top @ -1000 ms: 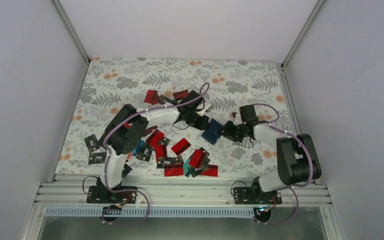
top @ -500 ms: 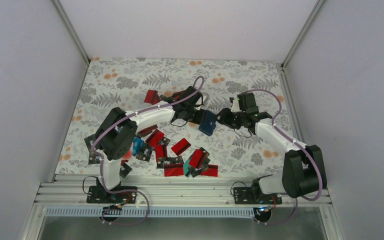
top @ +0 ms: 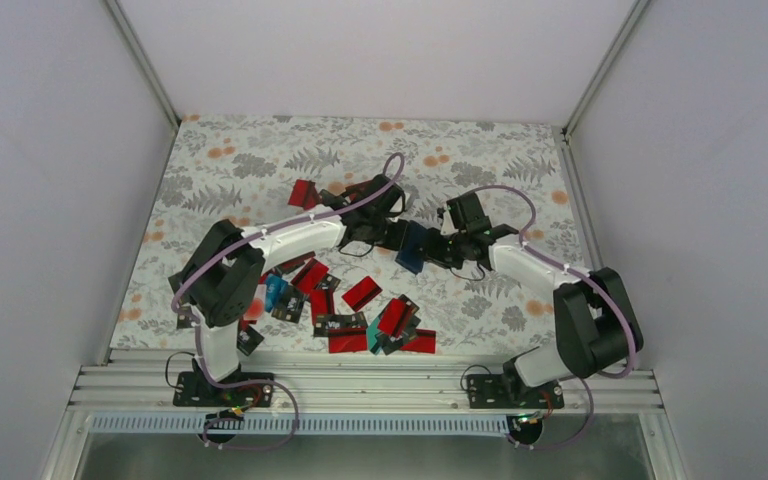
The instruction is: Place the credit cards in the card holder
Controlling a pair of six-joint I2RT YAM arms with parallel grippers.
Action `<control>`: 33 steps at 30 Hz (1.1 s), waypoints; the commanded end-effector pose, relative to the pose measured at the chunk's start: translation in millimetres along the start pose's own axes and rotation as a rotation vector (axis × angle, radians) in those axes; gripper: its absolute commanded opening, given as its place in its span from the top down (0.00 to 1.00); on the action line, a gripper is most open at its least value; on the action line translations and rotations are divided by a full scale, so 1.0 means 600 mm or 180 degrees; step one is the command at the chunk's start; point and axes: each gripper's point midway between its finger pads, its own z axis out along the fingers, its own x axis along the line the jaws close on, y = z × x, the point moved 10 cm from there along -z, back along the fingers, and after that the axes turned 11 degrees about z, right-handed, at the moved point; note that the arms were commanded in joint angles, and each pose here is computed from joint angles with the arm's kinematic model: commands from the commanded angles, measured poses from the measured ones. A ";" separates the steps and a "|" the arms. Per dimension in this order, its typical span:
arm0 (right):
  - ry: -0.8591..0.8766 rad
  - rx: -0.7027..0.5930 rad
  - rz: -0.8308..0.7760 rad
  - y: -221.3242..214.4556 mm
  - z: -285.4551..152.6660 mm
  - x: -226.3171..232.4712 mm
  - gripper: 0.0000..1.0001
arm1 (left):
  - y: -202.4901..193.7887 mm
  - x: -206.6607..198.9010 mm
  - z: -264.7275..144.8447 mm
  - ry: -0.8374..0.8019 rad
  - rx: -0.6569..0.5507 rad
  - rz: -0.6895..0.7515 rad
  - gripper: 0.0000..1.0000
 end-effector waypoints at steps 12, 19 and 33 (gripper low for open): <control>-0.0209 -0.0153 -0.0059 0.016 0.013 0.012 0.85 | -0.003 -0.021 -0.029 -0.0002 -0.0050 0.0056 0.98; -0.0395 -0.0261 -0.0089 0.019 0.006 0.006 0.96 | -0.004 -0.017 -0.033 0.0144 -0.0059 0.0044 0.98; -0.0690 -0.0415 -0.0033 0.014 0.003 -0.025 0.96 | -0.024 0.007 -0.029 0.0528 0.0000 -0.0146 0.98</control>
